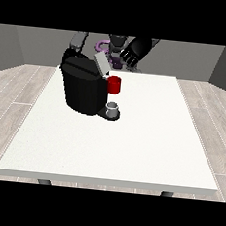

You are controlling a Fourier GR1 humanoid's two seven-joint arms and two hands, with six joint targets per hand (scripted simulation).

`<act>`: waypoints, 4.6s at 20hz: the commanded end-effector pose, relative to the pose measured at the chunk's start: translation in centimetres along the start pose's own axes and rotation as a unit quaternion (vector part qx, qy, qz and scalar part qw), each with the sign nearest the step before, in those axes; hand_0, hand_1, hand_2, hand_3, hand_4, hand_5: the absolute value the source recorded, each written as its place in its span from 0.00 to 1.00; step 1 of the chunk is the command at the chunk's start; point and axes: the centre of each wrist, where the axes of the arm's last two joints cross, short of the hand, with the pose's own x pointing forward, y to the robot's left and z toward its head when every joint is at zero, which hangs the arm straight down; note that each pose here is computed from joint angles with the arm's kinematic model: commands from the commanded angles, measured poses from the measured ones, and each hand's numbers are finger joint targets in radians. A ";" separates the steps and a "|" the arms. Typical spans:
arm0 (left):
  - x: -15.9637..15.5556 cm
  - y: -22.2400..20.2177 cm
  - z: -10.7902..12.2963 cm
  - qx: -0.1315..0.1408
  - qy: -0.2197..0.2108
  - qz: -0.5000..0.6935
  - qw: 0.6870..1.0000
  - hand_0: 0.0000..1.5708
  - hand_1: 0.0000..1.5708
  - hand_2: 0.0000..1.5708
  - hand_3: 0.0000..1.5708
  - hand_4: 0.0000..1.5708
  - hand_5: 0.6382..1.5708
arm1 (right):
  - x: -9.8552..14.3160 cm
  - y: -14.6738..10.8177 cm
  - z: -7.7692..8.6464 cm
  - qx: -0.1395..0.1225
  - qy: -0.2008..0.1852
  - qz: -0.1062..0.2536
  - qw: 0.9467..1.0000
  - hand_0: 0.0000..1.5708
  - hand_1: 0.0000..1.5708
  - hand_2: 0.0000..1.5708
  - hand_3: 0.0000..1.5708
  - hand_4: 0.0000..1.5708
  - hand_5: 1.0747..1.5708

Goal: Insert the coffee pod into the coffee machine and close the lid

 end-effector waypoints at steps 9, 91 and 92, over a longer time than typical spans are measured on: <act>1.1 4.5 0.7 0.045 -0.009 -0.018 0.999 0.78 0.78 0.82 0.79 0.31 1.00 | 4.1 -1.7 -1.7 -0.018 -0.053 0.005 0.998 0.00 0.00 0.00 0.00 0.11 1.00; 2.7 6.7 0.7 0.150 -0.070 -0.177 0.970 0.00 0.00 0.31 0.24 0.00 1.00 | 6.2 -3.2 -4.3 -0.075 -0.057 0.026 0.995 0.00 0.00 0.00 0.00 0.10 1.00; 0.8 5.9 0.9 0.148 -0.064 -0.170 0.972 0.00 0.00 0.27 0.21 0.00 1.00 | 4.7 -2.6 -3.0 -0.072 -0.060 0.027 0.995 0.00 0.00 0.00 0.00 0.10 1.00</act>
